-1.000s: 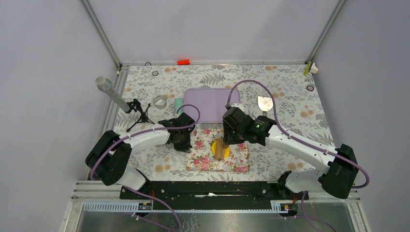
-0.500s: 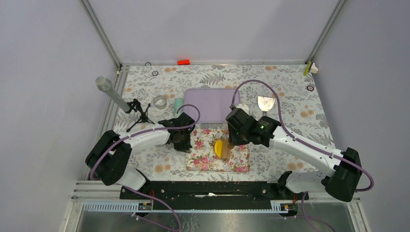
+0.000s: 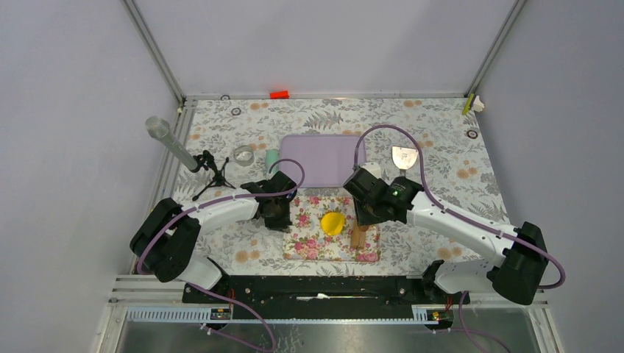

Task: Roll out the dumpling wrappers from the dough
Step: Flatten out the dough on the work surface.

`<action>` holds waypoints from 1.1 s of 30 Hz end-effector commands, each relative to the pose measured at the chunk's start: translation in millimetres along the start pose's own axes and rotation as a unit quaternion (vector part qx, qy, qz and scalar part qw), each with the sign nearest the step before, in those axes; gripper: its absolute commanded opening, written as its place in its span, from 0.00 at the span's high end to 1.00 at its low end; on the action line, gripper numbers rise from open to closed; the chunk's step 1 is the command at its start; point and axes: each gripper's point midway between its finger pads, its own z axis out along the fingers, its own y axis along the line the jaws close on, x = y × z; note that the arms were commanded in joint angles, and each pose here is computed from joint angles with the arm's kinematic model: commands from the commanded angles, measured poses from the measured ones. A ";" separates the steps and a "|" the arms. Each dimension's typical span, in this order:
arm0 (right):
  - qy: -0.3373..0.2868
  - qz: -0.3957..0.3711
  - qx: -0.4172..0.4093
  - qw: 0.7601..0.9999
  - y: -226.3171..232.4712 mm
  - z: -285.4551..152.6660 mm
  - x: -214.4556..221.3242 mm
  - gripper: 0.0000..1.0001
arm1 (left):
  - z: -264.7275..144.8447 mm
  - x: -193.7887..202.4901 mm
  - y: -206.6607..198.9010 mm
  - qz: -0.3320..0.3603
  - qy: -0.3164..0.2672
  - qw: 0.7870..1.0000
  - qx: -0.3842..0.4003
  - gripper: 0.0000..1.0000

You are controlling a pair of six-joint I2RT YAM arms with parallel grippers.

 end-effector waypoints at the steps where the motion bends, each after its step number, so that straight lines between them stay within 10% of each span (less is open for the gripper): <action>1: 0.019 -0.017 0.027 0.999 -9.1 2.9 6.6 1.00 | 5.0 4.0 12.7 0.013 0.004 0.999 -0.029 1.00; 15: -0.076 0.010 -0.075 0.994 35.5 -64.4 -63.8 1.00 | 5.3 4.3 13.2 0.013 0.003 0.999 -0.029 1.00; 33: -0.009 -0.061 -0.027 0.998 31.6 8.2 -24.0 1.00 | 1.9 3.1 12.0 0.012 -0.001 1.000 -0.025 1.00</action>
